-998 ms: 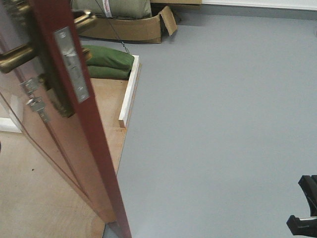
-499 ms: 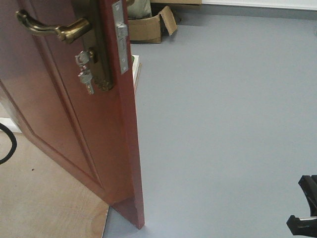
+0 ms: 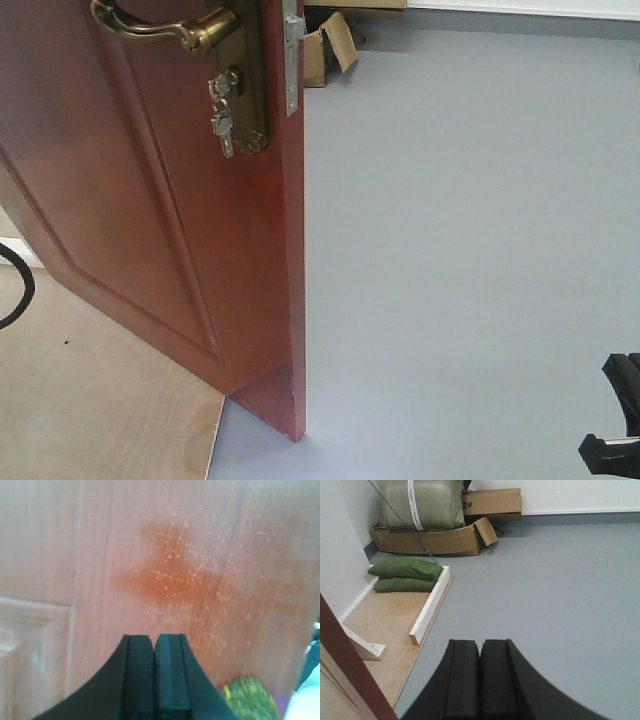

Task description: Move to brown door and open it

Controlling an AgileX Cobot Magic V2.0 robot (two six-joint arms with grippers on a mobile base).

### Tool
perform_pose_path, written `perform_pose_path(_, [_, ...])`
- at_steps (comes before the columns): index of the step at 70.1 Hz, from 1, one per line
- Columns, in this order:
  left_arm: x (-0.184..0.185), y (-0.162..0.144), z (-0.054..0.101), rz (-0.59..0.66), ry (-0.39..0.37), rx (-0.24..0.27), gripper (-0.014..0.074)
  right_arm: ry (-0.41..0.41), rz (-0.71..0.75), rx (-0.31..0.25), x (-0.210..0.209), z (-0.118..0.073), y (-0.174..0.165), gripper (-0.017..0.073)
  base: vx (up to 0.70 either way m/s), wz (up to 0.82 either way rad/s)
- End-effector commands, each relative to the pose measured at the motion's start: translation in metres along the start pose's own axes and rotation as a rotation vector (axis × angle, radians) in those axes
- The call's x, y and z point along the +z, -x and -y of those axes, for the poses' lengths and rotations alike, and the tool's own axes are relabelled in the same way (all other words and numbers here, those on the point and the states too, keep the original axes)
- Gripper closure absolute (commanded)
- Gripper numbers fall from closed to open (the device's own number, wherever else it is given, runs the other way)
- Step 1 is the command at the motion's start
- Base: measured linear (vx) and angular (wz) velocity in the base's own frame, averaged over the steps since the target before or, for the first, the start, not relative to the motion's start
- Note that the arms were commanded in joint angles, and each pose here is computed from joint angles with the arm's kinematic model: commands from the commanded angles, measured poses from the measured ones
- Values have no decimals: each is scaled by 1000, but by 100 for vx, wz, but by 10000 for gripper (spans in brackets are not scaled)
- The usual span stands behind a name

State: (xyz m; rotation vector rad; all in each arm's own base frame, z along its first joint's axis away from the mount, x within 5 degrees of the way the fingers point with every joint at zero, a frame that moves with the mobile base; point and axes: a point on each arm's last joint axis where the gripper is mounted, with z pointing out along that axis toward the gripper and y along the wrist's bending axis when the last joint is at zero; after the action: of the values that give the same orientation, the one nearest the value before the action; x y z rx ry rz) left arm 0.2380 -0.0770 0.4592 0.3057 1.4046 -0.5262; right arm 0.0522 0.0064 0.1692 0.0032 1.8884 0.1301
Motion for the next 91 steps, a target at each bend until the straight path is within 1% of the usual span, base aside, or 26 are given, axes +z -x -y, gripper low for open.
perform_pose_path(1, [-6,18,8,81,-37,-96,577,-3,94,-16,-1,0,7,559,0,0])
perform_pose_path(49, [-6,18,8,81,-37,-96,577,-3,94,-16,-1,0,7,559,1,0])
perform_pose_path(91, [-6,18,8,81,-37,-96,577,-3,94,-16,-1,0,7,559,10,-2])
